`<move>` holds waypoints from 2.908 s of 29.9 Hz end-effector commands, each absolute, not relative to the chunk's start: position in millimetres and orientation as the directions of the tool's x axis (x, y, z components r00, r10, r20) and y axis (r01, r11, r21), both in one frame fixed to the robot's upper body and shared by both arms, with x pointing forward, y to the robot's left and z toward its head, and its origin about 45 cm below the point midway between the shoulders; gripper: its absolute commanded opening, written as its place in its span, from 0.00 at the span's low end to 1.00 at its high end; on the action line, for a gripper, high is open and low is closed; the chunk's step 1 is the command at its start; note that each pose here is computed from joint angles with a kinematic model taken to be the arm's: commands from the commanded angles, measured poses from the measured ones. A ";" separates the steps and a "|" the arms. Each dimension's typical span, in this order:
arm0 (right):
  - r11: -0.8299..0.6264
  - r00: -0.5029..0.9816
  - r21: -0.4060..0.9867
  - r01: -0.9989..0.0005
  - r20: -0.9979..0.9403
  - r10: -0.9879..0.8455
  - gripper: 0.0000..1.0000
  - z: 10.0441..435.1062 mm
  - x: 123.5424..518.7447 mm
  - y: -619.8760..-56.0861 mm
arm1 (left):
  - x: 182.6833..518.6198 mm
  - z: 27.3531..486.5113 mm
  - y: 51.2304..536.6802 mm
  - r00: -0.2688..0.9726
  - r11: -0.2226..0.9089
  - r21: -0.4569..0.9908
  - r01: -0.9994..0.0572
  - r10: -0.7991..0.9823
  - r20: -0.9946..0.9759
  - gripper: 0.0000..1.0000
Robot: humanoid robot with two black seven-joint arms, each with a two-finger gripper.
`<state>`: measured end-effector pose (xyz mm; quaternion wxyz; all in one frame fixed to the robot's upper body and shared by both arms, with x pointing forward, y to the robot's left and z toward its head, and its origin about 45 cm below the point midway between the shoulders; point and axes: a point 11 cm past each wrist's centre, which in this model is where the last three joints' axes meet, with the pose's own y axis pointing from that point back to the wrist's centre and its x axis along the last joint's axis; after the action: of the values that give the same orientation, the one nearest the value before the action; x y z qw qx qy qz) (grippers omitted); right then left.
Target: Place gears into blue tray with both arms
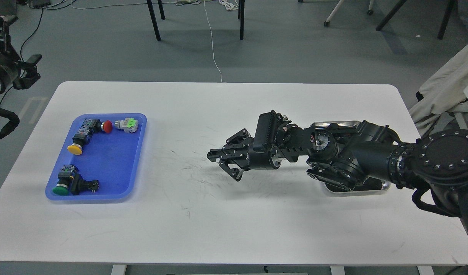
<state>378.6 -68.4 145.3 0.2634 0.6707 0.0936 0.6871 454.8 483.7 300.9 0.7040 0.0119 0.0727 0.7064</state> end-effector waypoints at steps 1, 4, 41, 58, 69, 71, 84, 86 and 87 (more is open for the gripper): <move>-0.848 0.042 0.486 -0.214 0.872 0.489 0.01 140.2 370.9 -66.5 | 452.5 307.5 486.4 -0.010 -0.002 0.114 -0.993 0.998 -0.070 0.99; -0.846 0.041 0.492 -0.207 0.868 0.495 0.01 136.7 368.4 -67.5 | 450.7 312.2 486.4 -0.005 0.002 0.111 -0.994 0.998 -0.060 0.99; -0.917 0.174 0.231 -0.326 0.968 0.182 0.01 165.5 375.0 -42.1 | 439.6 329.4 499.1 -0.005 -0.004 0.105 -0.994 1.000 -0.011 0.99; -0.885 0.501 0.258 -0.387 0.865 0.033 0.01 133.1 353.4 -45.8 | 434.7 341.6 505.9 -0.007 -0.008 0.092 -0.996 1.000 0.009 0.99; -0.857 0.620 0.409 -0.313 0.771 0.141 0.02 103.8 339.7 -57.7 | 430.4 352.0 509.7 -0.008 -0.010 0.081 -0.997 1.000 0.027 0.99; -0.853 0.638 0.437 -0.285 0.751 0.172 0.02 96.0 331.7 -59.3 | 430.2 352.4 509.9 -0.009 -0.012 0.080 -0.997 1.000 0.028 0.99; -0.845 0.615 0.463 -0.268 0.757 0.220 0.06 89.8 328.5 -63.5 | 430.3 352.5 509.6 -0.009 -0.012 0.080 -0.997 1.000 0.029 0.99; -0.845 0.615 0.463 -0.268 0.757 0.220 0.09 89.8 328.5 -63.5 | 429.7 353.3 510.8 -0.012 -0.014 0.079 -0.997 0.999 0.030 0.99; -0.845 0.615 0.463 -0.268 0.757 0.220 0.14 89.8 328.5 -63.5 | 429.7 353.3 510.8 -0.012 -0.014 0.079 -0.997 0.999 0.030 0.99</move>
<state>328.6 -63.6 89.7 0.2782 0.8542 -0.0135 0.4390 430.4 509.3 352.3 0.7029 0.0382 0.0186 0.7100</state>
